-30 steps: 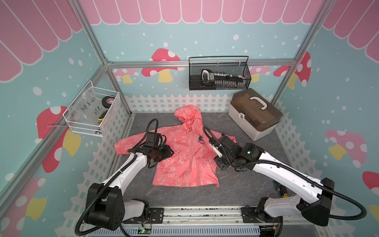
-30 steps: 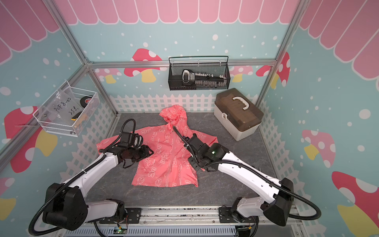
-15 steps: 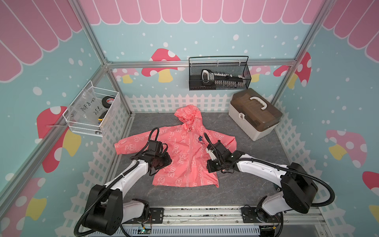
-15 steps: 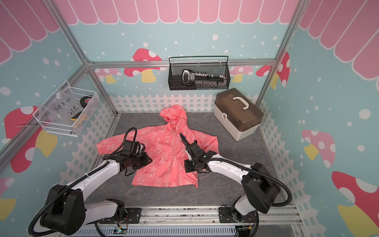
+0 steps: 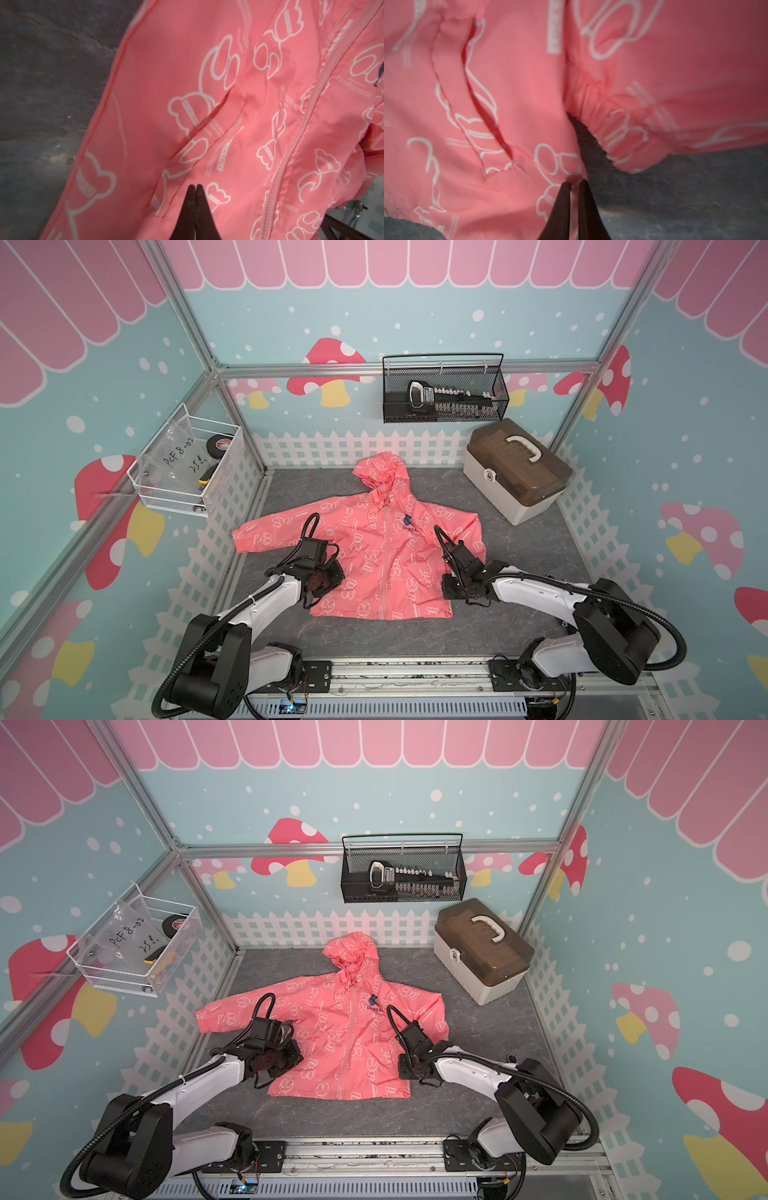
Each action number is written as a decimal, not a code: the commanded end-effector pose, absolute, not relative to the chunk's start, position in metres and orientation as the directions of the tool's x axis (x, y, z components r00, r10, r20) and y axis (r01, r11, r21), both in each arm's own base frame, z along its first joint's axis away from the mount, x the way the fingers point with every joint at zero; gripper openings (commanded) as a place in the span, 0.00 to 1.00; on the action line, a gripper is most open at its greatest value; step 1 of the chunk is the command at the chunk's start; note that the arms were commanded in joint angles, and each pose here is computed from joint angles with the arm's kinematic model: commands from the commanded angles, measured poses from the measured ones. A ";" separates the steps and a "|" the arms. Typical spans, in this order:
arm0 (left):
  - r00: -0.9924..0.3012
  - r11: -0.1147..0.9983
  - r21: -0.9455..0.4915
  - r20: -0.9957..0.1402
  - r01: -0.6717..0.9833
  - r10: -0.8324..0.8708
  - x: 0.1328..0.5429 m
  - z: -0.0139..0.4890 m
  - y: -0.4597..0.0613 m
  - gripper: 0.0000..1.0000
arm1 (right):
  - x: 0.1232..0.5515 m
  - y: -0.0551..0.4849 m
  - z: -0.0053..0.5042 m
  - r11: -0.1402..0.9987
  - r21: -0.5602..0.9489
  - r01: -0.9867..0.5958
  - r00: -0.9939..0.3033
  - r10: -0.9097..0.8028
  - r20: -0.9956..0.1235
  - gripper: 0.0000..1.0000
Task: Unzip the jacket
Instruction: Flatten out the jacket at the center of the board.
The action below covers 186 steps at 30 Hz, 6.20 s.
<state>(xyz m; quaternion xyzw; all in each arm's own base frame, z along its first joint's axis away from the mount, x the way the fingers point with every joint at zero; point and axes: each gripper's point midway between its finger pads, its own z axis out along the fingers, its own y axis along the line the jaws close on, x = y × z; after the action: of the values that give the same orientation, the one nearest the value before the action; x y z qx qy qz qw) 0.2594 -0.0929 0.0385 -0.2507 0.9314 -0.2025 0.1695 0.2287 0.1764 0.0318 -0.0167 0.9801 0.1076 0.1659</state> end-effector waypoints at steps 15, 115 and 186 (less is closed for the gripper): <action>-0.688 0.794 -0.519 -0.450 -0.316 -0.569 0.273 0.109 -0.074 0.01 | 0.285 0.130 0.075 0.983 0.181 0.004 -0.927 0.072 -0.368 0.76; -0.852 0.904 -0.280 -0.328 -0.324 -0.408 0.252 0.037 -0.084 0.71 | 0.265 0.098 0.071 0.945 0.321 0.062 -0.919 0.179 -0.351 0.62; -0.698 0.778 -0.249 -0.345 -0.577 -0.628 0.374 0.032 -0.007 0.51 | 0.590 0.243 0.041 0.921 -0.159 -0.357 -0.766 -0.386 -0.514 0.40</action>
<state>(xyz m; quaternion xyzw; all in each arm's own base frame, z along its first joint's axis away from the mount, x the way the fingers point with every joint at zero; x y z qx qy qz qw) 0.3750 -0.0166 0.0325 -0.3016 0.9310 -0.0600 0.1967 0.5836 0.2577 0.0401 -0.2102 0.9375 0.0022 0.2774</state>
